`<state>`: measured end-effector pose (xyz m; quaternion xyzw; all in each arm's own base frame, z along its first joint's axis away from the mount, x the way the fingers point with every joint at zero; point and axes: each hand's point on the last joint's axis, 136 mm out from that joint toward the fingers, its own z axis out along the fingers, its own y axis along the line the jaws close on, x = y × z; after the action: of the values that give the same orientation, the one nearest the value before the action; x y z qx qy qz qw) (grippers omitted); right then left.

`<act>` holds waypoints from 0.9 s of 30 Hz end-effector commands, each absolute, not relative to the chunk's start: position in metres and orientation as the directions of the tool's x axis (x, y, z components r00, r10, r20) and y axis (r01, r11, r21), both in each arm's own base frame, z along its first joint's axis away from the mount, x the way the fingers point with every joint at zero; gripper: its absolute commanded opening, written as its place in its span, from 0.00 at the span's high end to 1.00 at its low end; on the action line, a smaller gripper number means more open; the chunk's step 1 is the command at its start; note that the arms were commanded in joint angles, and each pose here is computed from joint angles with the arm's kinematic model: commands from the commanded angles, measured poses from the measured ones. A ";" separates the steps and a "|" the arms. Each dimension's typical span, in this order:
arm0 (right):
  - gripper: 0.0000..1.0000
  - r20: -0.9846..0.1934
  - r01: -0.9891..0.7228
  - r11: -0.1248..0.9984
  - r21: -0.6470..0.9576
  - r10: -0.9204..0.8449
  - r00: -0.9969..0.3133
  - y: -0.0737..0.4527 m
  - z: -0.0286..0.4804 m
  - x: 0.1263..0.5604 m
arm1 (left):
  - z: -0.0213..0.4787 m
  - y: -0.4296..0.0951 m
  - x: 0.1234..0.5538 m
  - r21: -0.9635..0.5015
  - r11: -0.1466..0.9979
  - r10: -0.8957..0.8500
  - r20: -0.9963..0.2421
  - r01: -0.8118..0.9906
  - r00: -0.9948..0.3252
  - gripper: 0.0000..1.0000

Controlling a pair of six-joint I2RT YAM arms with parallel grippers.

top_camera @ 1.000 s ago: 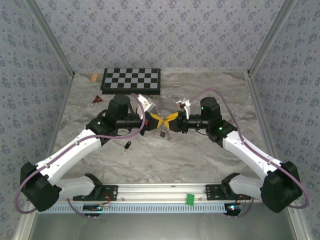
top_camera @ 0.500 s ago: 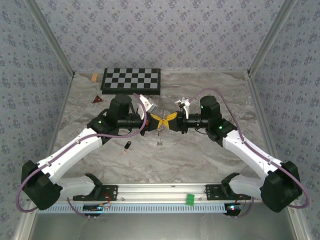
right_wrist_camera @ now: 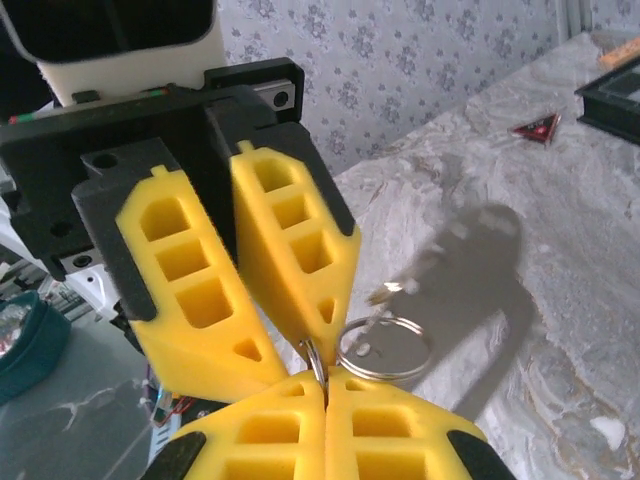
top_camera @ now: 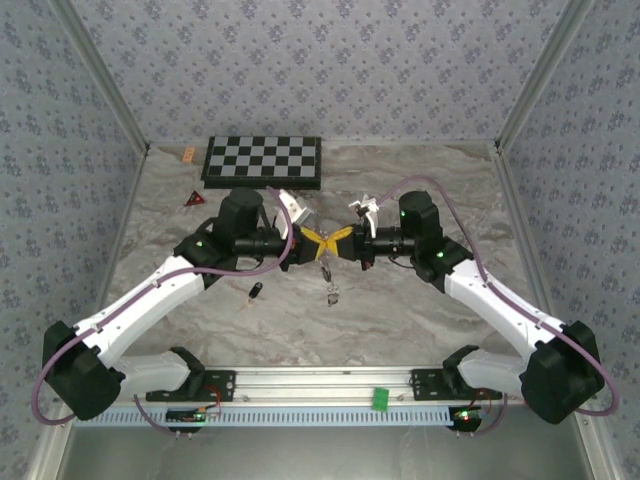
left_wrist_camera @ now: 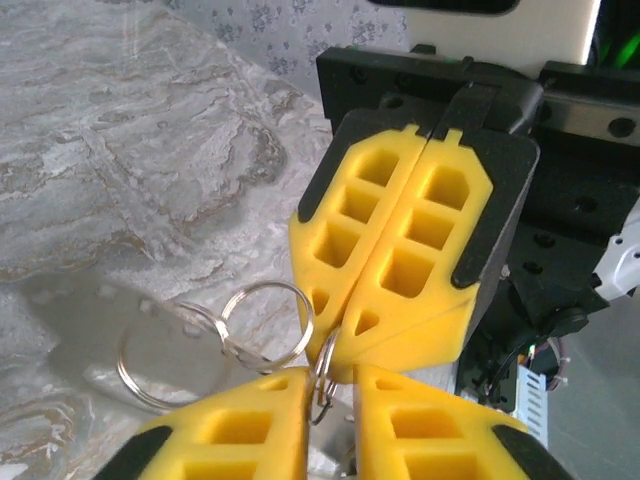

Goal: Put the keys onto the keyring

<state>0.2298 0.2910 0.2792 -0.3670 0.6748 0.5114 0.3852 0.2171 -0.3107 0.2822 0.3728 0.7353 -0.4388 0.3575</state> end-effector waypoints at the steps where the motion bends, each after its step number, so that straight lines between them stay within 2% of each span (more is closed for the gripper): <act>1: 1.00 -0.921 -0.908 0.159 0.388 0.037 -0.387 0.294 0.307 0.232 | 0.325 -0.316 0.210 -0.369 0.253 0.116 -0.906 0.894 -0.407 0.69; 3: 1.00 -0.920 -0.909 0.145 0.390 0.116 -0.375 0.294 0.317 0.234 | 0.338 -0.313 0.212 -0.378 0.254 0.052 -0.914 0.890 -0.402 0.63; 9: 1.00 -0.903 -0.929 0.090 0.358 0.286 -0.321 0.293 0.343 0.232 | 0.373 -0.291 0.219 -0.389 0.299 -0.123 -0.921 0.871 -0.369 0.62; 14: 1.00 -0.889 -0.937 0.094 0.338 0.358 -0.285 0.293 0.353 0.232 | 0.385 -0.274 0.225 -0.418 0.319 -0.223 -0.905 0.850 -0.361 0.62; 20: 1.00 -0.869 -0.942 0.099 0.319 0.428 -0.249 0.291 0.365 0.231 | 0.384 -0.269 0.229 -0.433 0.319 -0.249 -0.896 0.843 -0.367 0.65; 27: 1.00 -0.836 -0.938 0.087 0.336 0.486 -0.254 0.290 0.371 0.234 | 0.386 -0.275 0.226 -0.451 0.266 -0.261 -0.884 0.852 -0.387 0.68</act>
<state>0.2373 0.2956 0.3527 -0.2527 0.5118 0.6202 0.5381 0.2303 -0.2740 0.3725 0.2334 0.6448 -0.5365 0.4919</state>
